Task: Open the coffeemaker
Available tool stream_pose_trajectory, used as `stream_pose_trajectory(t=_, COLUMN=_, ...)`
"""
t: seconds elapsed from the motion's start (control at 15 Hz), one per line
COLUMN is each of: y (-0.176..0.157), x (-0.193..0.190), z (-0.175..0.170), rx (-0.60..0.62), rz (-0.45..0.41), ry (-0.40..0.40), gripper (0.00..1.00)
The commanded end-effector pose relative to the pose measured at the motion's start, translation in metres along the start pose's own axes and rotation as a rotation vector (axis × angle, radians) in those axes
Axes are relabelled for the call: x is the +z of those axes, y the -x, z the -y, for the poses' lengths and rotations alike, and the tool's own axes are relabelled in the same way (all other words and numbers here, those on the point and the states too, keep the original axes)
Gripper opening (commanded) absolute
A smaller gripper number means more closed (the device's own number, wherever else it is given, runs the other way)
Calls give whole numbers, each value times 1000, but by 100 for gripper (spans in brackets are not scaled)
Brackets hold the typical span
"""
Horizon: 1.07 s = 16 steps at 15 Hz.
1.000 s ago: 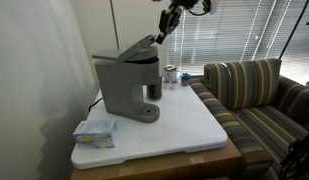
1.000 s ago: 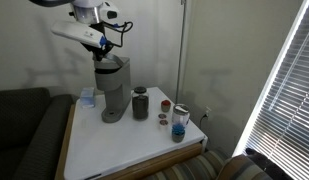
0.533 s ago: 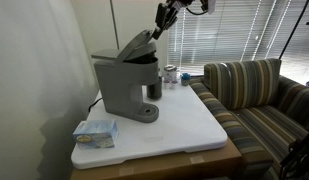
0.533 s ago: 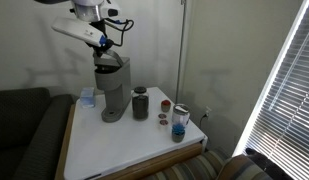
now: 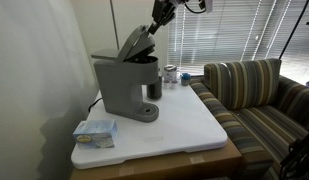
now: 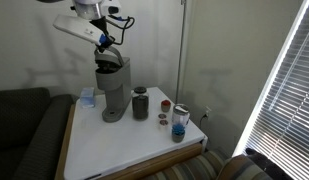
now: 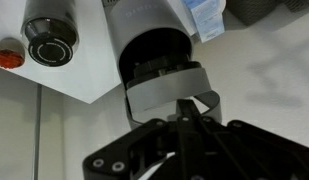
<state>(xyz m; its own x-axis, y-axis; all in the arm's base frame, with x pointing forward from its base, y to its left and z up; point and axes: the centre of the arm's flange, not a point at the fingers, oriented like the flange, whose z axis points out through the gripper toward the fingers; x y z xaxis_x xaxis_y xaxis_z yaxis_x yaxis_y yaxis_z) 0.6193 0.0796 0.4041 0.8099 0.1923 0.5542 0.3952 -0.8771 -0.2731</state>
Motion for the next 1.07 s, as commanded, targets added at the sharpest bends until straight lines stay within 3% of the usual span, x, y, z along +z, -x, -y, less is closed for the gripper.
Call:
stream_pose_trajectory(t=0.0, y=-11, x=-1, z=-4, rx=-3, rz=-75, ry=-12, gripper=0)
stream_pose_trajectory(t=0.53, y=-22, x=12, z=-5, rx=53, rz=-122, ry=-95, gripper=0)
stream_pose_trajectory(t=1.0, y=-31, x=20, z=-10, rx=214, rz=-210, ry=-157, gripper=0)
